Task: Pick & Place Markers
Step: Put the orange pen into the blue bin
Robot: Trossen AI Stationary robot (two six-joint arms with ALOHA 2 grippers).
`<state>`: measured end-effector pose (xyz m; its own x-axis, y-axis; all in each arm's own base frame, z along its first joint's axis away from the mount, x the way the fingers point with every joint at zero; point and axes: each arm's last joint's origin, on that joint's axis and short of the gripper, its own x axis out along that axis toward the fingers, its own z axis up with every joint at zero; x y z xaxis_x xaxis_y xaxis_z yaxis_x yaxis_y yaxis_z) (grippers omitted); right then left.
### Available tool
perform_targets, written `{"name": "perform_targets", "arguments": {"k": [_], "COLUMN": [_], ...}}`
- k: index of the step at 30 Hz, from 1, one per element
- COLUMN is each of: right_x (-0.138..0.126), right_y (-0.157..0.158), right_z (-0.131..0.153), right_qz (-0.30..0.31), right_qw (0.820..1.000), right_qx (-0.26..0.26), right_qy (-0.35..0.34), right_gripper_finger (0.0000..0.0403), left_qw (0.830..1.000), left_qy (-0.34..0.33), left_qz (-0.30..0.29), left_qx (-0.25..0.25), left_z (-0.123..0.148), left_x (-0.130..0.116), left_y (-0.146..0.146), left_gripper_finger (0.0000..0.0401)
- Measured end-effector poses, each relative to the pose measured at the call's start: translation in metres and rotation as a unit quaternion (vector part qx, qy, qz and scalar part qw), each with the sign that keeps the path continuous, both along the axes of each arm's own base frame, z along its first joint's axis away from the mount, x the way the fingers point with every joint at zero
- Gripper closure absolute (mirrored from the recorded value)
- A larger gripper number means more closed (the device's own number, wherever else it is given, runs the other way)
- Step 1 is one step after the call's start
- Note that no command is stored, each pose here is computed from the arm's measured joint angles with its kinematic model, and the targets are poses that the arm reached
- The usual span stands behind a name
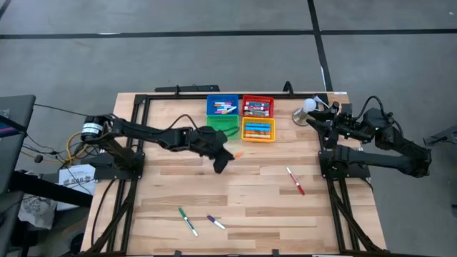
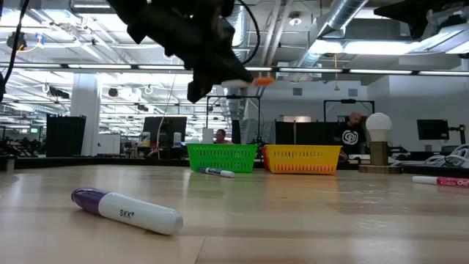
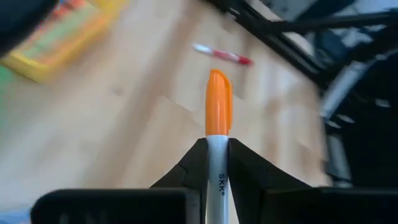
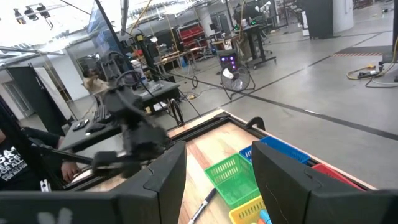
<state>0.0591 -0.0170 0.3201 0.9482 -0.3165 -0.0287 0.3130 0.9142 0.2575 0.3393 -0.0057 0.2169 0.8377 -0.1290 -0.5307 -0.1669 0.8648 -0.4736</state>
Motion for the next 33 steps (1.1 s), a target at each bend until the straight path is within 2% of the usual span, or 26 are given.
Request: {"name": "perform_targets", "arguments": {"k": [4, 11, 20, 26, 33], "right_x": [0.000, 0.000, 0.000, 0.000, -0.001], "right_y": [0.000, 0.000, 0.000, -0.001, -0.002], "right_z": [0.000, 0.000, 0.000, 0.000, 0.000], "right_qz": [0.000, -0.001, -0.002, -0.019, -0.030], "right_qw": [1.000, 1.000, 1.000, 1.000, 1.000], "right_qx": [0.000, 0.000, 0.000, -0.001, -0.001], "right_qy": [0.000, 0.000, 0.000, 0.000, 0.000], "right_gripper_finger": [0.0233, 0.0233, 0.0233, 0.0233, 0.0233], "left_qw": [0.998, 0.990, 0.975, 0.959, 0.944], "left_qy": [-0.002, 0.002, -0.032, -0.040, -0.045], "left_qz": [0.036, 0.089, 0.093, 0.084, 0.061], "left_qx": [0.050, 0.109, 0.198, 0.268, 0.322], "left_z": [0.000, 0.001, 0.028, 0.041, 0.049], "left_x": [-0.001, -0.010, -0.022, -0.032, -0.038], "left_y": [0.029, 0.089, 0.156, 0.184, 0.198], "left_gripper_finger": [0.0357, 0.0354, 0.0354, 0.0357, 0.0353]}}
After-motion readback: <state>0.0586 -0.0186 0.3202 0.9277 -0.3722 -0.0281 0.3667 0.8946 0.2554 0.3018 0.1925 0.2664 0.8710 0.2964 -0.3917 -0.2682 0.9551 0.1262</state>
